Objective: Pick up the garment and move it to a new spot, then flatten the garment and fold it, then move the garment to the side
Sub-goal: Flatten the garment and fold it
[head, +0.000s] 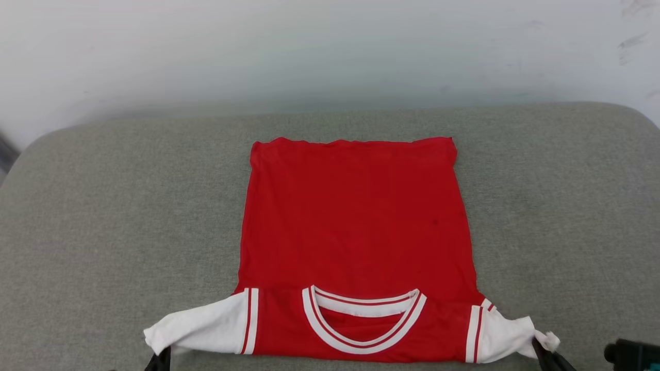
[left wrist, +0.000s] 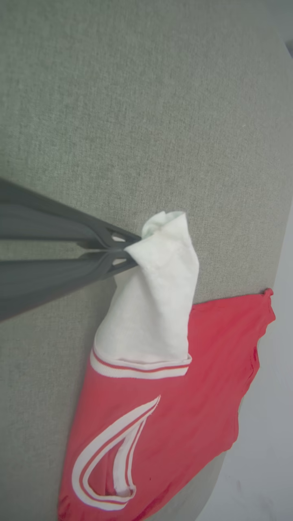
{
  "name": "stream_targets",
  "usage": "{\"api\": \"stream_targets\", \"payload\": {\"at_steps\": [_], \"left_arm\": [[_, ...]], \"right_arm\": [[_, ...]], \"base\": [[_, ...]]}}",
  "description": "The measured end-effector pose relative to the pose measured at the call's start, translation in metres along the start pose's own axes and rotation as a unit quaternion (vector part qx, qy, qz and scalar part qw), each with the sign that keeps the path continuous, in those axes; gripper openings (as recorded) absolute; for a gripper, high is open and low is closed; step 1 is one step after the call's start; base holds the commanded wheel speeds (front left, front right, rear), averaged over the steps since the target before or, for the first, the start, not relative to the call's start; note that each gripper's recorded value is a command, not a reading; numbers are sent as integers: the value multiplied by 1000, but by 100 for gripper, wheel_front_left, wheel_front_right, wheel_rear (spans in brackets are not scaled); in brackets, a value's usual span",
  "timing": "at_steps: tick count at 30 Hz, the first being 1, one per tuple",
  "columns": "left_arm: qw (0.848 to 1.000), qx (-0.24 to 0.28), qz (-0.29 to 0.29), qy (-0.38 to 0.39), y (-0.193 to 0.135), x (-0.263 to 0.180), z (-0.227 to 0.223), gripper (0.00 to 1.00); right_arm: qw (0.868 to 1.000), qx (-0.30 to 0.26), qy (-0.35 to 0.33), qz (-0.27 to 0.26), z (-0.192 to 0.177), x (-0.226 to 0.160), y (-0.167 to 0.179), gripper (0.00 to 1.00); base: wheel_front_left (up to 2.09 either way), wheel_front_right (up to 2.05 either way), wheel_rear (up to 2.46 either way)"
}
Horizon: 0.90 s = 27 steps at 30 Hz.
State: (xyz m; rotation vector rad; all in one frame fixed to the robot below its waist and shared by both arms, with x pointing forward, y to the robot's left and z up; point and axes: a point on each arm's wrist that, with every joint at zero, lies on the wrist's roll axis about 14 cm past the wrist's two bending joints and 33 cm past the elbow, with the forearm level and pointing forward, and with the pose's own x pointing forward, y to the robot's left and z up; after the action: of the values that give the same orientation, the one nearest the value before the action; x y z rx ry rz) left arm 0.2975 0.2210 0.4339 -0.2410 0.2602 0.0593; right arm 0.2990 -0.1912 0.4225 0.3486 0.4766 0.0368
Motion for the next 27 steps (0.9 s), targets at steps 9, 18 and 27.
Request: {"api": "stream_targets", "payload": {"at_steps": [9,18,27], "left_arm": [[998,1,-28,-47,-24,17,22,0],[994,-13,-38,-102,-37,39,52,0],[992,-5,-28,-121,-33,59,64,0]], "right_arm": [[994,-43,-94,47,84,56,26,100],[994,-92,-36,38,148,160,22,100],[985,-129,106,45,146,260,54,100]], "base": [[0,0,0],[0,0,0],[0,0,0]]}}
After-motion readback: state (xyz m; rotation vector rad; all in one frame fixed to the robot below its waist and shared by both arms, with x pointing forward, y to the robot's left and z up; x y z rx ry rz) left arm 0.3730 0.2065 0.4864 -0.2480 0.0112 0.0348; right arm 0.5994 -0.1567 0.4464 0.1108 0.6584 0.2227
